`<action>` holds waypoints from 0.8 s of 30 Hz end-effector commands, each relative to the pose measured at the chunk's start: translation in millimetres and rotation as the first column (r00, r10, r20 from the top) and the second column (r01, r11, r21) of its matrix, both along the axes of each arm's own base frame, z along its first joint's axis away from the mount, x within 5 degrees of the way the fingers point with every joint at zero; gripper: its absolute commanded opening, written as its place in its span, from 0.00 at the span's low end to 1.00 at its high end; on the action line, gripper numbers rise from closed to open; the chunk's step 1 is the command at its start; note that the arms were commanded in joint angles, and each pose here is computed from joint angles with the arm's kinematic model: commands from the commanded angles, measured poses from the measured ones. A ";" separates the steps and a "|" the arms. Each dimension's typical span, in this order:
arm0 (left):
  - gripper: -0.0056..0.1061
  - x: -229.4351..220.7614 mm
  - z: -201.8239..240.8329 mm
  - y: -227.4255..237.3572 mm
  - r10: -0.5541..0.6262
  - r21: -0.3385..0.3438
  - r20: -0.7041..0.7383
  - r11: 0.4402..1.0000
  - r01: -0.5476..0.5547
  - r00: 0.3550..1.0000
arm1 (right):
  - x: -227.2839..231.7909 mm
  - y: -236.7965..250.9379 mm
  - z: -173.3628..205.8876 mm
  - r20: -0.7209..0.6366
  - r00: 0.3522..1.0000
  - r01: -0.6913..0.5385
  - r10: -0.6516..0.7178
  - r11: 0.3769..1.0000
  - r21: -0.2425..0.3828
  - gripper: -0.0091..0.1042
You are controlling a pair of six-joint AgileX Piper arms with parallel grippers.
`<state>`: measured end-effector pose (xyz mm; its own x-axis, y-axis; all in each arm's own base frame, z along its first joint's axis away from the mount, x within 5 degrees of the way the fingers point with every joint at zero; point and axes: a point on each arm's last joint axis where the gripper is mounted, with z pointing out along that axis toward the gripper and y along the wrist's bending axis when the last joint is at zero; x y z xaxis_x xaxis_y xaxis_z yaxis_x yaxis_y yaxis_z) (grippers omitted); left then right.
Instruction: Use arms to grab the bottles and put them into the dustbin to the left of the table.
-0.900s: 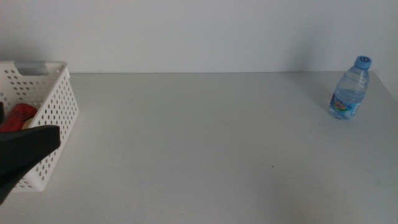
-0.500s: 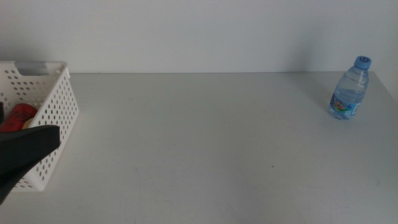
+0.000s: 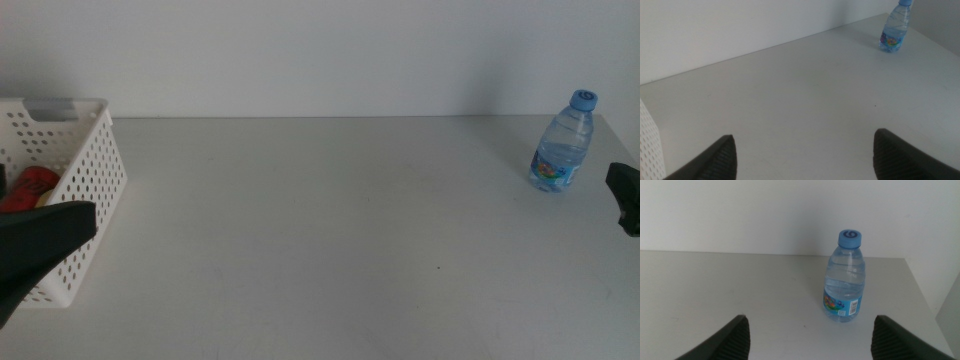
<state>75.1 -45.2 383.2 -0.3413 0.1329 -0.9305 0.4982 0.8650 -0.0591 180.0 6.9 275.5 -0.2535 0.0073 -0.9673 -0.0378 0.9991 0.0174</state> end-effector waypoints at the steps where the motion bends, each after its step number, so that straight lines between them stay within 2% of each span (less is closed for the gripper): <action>1: 0.89 0.8 12.7 -1.2 0.004 -0.062 0.062 0.998 0.000 0.998 | 18.4 0.9 9.3 0.105 0.994 -0.013 0.014 1.000 -0.016 0.62; 12: 0.89 0.8 12.7 -1.2 0.004 -0.062 0.062 0.998 0.000 0.998 | 67.5 4.6 -35.1 0.085 0.996 -0.036 0.036 0.999 -0.002 0.62; 17: 0.89 0.8 12.7 -1.2 0.004 -0.062 0.062 0.998 0.000 0.998 | 81.9 6.5 -41.7 0.209 0.976 -0.055 0.063 0.997 -0.046 0.62; 24: 0.89 0.8 12.7 -1.2 0.004 -0.062 0.062 0.998 0.000 0.998 | 93.2 6.7 -44.4 0.390 0.919 -0.044 0.058 0.998 -0.043 0.62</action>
